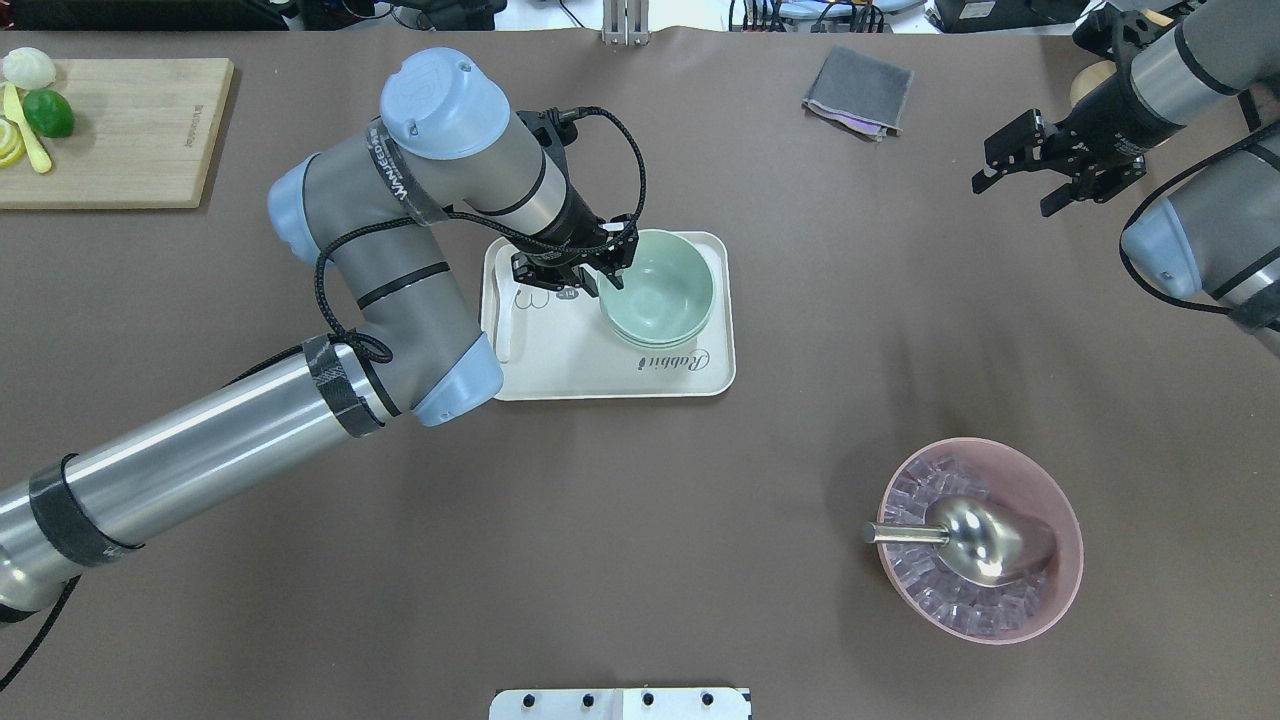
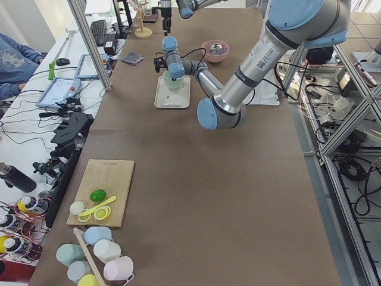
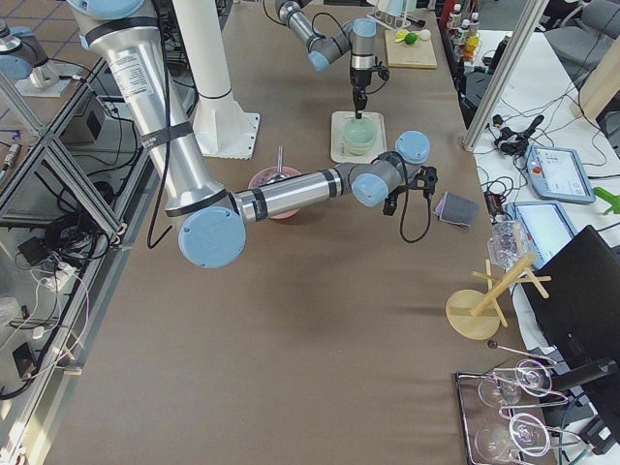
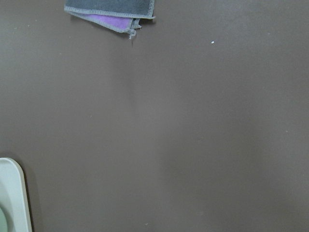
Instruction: Stack green bowls together
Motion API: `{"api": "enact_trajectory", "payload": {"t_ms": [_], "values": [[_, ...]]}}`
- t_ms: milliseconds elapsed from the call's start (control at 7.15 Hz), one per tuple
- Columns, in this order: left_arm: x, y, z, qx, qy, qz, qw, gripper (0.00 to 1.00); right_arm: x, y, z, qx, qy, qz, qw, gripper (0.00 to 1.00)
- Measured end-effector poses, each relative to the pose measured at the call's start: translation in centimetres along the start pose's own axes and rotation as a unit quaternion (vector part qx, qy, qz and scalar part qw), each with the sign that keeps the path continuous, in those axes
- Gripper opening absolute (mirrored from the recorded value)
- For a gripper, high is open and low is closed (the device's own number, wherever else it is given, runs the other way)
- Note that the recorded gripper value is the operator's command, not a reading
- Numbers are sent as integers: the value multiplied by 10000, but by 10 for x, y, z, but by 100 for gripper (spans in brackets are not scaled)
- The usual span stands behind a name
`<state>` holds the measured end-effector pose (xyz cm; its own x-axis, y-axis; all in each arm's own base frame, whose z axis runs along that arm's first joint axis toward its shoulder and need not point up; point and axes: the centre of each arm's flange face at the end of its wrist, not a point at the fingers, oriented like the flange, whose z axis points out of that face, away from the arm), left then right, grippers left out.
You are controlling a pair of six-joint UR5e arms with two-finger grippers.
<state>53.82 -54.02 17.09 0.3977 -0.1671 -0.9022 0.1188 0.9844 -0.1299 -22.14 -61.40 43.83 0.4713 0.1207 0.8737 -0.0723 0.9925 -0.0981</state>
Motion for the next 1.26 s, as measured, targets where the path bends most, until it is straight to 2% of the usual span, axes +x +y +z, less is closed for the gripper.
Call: {"api": "enact_trajectory", "payload": {"t_ms": [280, 559, 699, 978, 1118, 1258], "values": [[-5, -7, -6, 35, 6, -21, 10000, 99, 3, -2, -3, 35, 8, 20, 10000, 100], [-70, -37, -42, -71, -61, -7, 10000, 99, 38, -8, -22, 200, 94, -45, 9997, 100], [-133, -47, -73, -68, -147, 268, 9995, 99, 75, -8, -34, 285, 190, -181, 9992, 100], [-288, -33, -136, 73, -527, 1108, 9924, 99, 167, 0, -60, 402, 423, -557, 9967, 100], [-366, -18, -169, 145, -822, 1432, 9862, 99, 209, 2, -75, 418, 562, -768, 9946, 100], [-444, -6, -204, 193, -1158, 1825, 9762, 99, 241, 2, -88, 382, 744, -949, 9920, 100]]}}
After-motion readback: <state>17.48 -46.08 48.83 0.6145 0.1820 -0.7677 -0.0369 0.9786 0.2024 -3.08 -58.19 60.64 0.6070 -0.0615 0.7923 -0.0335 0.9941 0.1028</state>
